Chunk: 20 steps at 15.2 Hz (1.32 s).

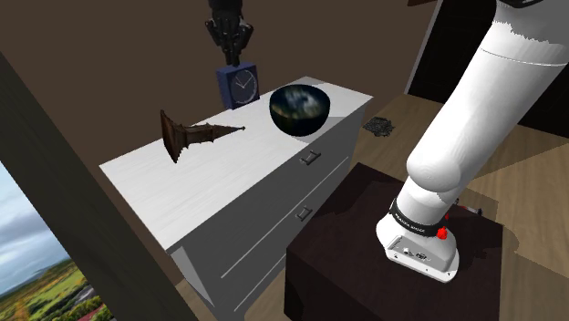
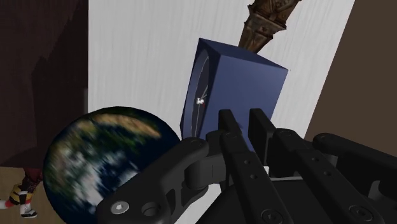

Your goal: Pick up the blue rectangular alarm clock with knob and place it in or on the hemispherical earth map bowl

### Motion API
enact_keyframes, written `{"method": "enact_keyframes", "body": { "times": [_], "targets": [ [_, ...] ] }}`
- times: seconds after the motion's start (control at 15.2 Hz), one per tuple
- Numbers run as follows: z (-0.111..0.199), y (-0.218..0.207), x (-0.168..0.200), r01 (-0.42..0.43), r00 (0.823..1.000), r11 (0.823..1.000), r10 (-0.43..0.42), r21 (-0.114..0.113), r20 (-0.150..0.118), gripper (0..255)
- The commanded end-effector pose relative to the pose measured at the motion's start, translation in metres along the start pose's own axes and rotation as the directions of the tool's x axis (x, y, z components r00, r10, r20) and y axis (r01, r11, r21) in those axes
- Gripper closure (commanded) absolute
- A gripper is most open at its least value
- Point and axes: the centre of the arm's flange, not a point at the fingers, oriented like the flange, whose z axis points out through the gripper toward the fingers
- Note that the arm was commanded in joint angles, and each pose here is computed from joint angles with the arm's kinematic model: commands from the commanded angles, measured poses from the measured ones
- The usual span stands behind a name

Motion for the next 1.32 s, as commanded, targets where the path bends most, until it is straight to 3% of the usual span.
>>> {"method": "enact_keyframes", "body": {
  "times": [0.0,0.33,0.59,0.66,0.73,0.86,0.99,1.12,1.25],
  "targets": [
    [-0.011,0.000,0.000,0.000,1.000,1.000,0.000,0.000,0.000,255],
    [-0.037,-0.001,0.000,0.000,1.000,1.000,0.000,0.000,0.000,255],
    [-0.042,0.026,0.045,0.000,1.000,1.000,0.000,0.000,0.000,255],
    [-0.041,0.019,0.036,-0.001,1.000,1.000,0.001,-0.001,-0.001,255],
    [-0.041,0.019,0.036,-0.001,1.000,1.000,0.001,-0.001,-0.001,0],
    [-0.015,-0.004,0.029,-0.082,0.997,0.989,0.083,-0.124,0.003,0],
    [0.013,-0.024,0.024,-0.160,0.986,0.956,0.164,-0.244,-0.003,0],
    [0.044,-0.041,0.020,-0.233,0.970,0.903,0.242,-0.360,-0.019,0],
    [0.076,-0.054,0.017,-0.300,0.948,0.831,0.316,-0.469,-0.045,0]
  ]
}}
